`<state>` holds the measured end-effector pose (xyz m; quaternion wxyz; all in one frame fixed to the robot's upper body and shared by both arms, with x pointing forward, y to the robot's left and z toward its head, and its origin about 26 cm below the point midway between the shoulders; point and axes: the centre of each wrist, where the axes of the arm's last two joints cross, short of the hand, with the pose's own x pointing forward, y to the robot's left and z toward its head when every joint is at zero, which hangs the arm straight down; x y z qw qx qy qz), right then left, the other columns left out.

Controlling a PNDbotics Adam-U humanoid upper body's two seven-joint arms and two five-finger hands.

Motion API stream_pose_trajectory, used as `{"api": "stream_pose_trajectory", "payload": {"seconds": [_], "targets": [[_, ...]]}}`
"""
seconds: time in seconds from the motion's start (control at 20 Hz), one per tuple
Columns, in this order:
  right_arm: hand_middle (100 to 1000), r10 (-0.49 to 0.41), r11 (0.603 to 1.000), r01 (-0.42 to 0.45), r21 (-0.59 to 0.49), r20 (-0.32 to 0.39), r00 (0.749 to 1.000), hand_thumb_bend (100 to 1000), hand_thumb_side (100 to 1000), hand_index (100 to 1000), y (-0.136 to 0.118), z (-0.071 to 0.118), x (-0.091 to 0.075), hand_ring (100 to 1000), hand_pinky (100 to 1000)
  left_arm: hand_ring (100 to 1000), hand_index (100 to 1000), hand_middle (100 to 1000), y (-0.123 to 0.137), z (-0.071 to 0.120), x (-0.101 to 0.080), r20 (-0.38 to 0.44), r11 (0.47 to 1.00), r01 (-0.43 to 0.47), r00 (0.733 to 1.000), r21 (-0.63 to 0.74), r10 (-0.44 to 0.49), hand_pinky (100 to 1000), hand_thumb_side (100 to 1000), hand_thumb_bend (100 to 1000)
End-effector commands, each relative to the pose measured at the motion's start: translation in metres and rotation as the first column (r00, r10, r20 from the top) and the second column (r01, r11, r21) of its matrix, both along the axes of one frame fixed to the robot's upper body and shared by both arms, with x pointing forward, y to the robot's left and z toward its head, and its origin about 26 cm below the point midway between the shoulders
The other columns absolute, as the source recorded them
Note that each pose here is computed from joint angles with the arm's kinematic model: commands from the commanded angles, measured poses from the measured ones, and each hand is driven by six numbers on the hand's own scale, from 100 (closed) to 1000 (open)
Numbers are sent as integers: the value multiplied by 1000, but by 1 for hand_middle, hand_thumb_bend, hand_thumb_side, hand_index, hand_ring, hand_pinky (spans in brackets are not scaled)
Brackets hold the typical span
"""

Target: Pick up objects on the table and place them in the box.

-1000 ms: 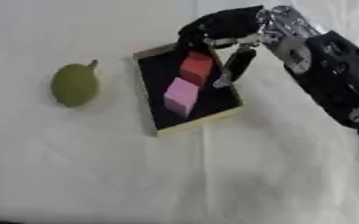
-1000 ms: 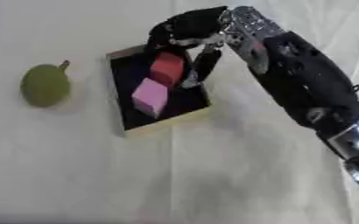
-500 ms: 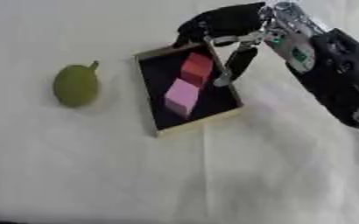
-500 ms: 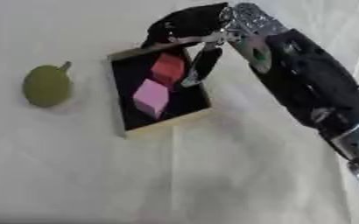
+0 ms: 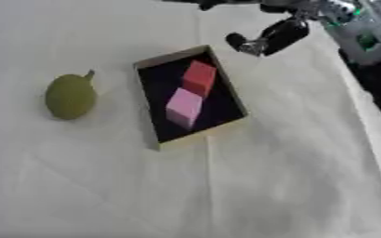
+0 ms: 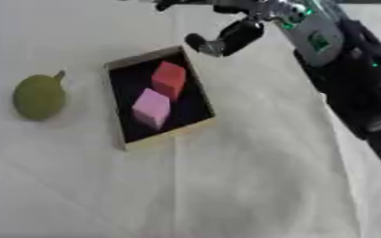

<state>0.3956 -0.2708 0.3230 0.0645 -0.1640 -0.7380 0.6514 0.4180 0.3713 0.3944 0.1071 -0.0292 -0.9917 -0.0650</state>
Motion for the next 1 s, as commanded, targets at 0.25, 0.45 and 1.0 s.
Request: {"api": "stream_pose_trajectory", "payload": {"seconds": [0.25, 0.45, 1.0], "targets": [[823, 52, 920, -56, 388, 22, 998, 100, 226, 885, -39, 44, -56, 853, 897, 967, 961, 911, 5, 8, -16, 47, 998, -8, 999, 66, 5, 856, 616, 100], [830, 103, 806, -121, 580, 63, 993, 100, 368, 885, -52, 51, -70, 856, 897, 969, 961, 912, 7, -2, -22, 36, 994, -9, 999, 112, 5, 856, 652, 100], [825, 147, 636, -213, 742, 155, 977, 100, 289, 874, -67, 54, -81, 854, 886, 970, 949, 910, 13, -33, -41, 7, 925, -40, 999, 378, 40, 848, 672, 100]]}}
